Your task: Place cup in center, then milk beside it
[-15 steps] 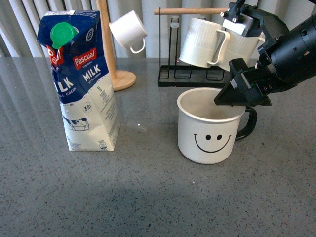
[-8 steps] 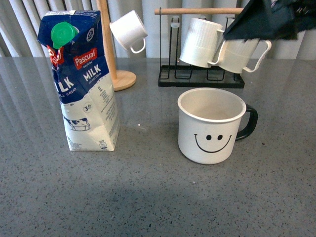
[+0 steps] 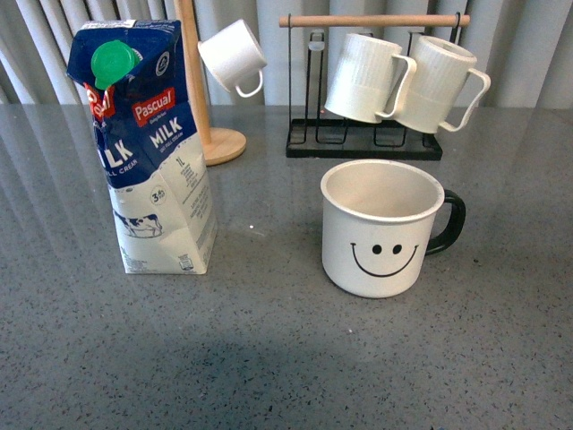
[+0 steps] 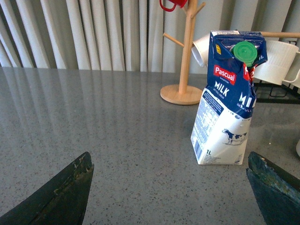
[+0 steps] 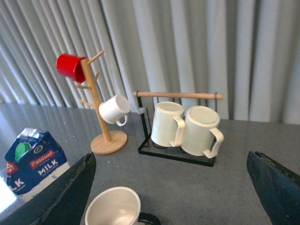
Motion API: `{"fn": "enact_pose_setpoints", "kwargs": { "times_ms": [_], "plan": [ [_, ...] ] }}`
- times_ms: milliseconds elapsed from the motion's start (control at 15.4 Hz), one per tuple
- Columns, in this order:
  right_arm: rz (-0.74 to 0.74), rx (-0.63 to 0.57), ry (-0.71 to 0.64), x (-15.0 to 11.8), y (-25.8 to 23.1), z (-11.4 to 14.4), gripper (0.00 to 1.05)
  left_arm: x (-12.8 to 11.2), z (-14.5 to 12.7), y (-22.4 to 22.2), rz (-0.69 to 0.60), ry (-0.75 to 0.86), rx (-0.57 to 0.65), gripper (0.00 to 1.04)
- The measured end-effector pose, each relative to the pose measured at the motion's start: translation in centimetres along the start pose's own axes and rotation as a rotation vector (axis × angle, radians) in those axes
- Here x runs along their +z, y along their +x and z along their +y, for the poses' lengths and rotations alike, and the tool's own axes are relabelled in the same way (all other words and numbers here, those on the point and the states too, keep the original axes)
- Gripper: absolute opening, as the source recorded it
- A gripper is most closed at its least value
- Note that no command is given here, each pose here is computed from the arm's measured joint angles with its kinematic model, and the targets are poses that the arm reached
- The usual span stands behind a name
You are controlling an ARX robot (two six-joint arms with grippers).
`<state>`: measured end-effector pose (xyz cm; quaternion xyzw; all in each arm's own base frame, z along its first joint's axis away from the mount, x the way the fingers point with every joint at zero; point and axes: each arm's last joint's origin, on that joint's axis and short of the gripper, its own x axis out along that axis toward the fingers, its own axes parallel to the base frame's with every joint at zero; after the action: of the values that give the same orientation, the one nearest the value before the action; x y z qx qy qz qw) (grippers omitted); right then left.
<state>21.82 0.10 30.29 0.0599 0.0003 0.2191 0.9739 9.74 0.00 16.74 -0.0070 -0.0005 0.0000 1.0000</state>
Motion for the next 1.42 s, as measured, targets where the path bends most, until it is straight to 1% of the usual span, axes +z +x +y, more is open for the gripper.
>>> {"fn": "enact_pose_setpoints", "kwargs": {
  "times_ms": [65,129,194,259,324,518,906,1295,1360,1424],
  "plan": [
    [-0.021,-0.111,0.028,-0.8,-2.6,0.6,0.95,0.0,0.0,0.0,0.0,0.0,0.0,0.98],
    [0.006,-0.249,-0.006,-2.9,-4.4,2.0,0.82,0.0,0.0,0.0,0.0,0.0,0.0,0.98],
    [0.014,-0.342,-0.058,-5.3,-6.0,2.6,0.69,0.0,0.0,0.0,0.0,0.0,0.0,0.98],
    [0.008,-0.435,-0.081,-7.1,-7.4,2.5,0.56,0.0,0.0,0.0,0.0,0.0,0.001,0.98],
    [0.0,-0.449,-0.095,-8.4,-8.1,2.6,0.41,0.0,0.0,0.0,0.0,0.0,0.0,0.98],
    [-0.002,-0.448,-0.108,-10.0,-8.8,2.7,0.03,0.0,0.0,0.0,0.0,0.0,0.0,0.98],
    [0.003,-0.448,-0.113,-12.3,-9.8,2.9,0.02,0.0,0.0,0.0,0.0,0.0,0.0,0.98],
    [-0.01,-0.448,-0.116,-13.1,-10.3,3.0,0.02,0.0,0.0,0.0,0.0,0.0,0.0,0.98],
    [0.034,-0.45,-0.106,-14.0,-10.8,3.2,0.02,0.0,0.0,0.0,0.0,0.0,0.0,0.98],
    [-0.009,-0.447,-0.116,-13.7,-11.3,3.4,0.02,0.0,0.0,0.0,0.0,0.0,0.0,0.98]
  ]
}}
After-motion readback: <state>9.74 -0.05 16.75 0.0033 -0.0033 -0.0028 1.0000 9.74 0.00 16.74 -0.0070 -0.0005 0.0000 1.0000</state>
